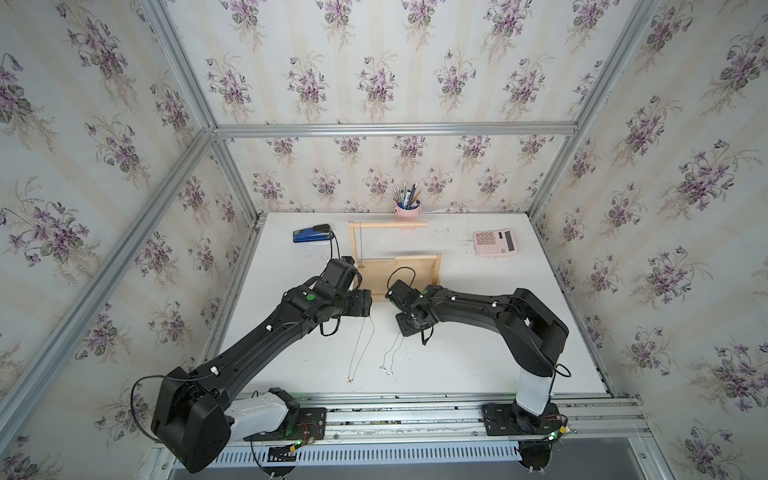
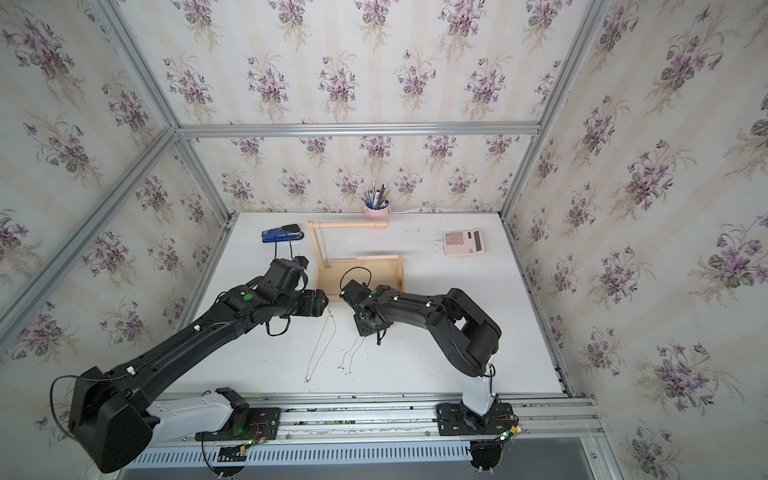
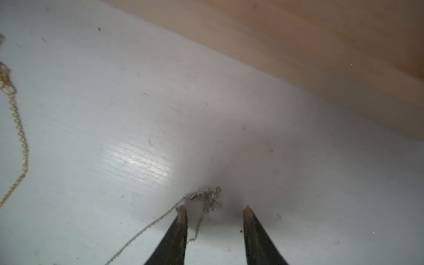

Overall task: Hang the necklace on the jewelry display stand
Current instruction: Pick up the necklace from the center of the board.

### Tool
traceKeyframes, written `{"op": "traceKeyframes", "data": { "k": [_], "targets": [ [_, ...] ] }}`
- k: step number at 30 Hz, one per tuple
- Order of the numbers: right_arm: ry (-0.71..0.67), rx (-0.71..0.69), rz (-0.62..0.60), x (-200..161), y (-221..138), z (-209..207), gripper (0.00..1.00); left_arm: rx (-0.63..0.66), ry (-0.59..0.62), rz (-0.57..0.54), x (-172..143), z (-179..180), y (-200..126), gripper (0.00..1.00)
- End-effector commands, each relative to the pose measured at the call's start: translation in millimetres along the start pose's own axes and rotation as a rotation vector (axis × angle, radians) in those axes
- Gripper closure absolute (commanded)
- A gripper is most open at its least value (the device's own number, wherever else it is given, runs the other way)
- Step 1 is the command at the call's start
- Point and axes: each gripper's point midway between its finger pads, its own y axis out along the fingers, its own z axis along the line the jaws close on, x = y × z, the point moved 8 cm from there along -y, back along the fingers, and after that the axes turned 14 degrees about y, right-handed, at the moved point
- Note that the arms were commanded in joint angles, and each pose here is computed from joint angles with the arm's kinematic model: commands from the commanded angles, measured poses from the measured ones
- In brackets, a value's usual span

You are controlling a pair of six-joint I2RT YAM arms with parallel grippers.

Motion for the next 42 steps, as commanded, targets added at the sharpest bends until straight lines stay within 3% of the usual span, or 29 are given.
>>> {"op": "traceKeyframes", "data": {
  "k": [1,10,14,25,30,42],
  "targets": [
    [-0.015,-0.015,0.027,-3.9,7.0,-1.3,0.61,0.009,0.011,-0.007,1.0,0.8,-0.3,0.17],
    [-0.015,-0.037,0.067,-12.3,13.1,-6.1,0.72,0.009,0.011,-0.008,1.5,0.7,0.2,0.17],
    [-0.017,-0.041,0.083,-15.3,14.1,-7.8,0.84,0.011,0.011,-0.009,1.5,0.9,1.0,0.17],
    [-0.028,-0.028,0.096,-18.0,12.0,-8.5,1.0,0.014,0.011,-0.005,1.7,1.1,3.6,0.17],
    [-0.034,-0.017,0.072,-11.9,4.2,-5.5,1.0,0.004,0.009,-0.004,0.9,0.2,5.0,0.18],
    [-0.033,0.078,-0.023,8.4,-51.4,2.8,1.0,-0.005,0.004,-0.01,-1.0,0.5,11.4,0.24]
  ]
}}
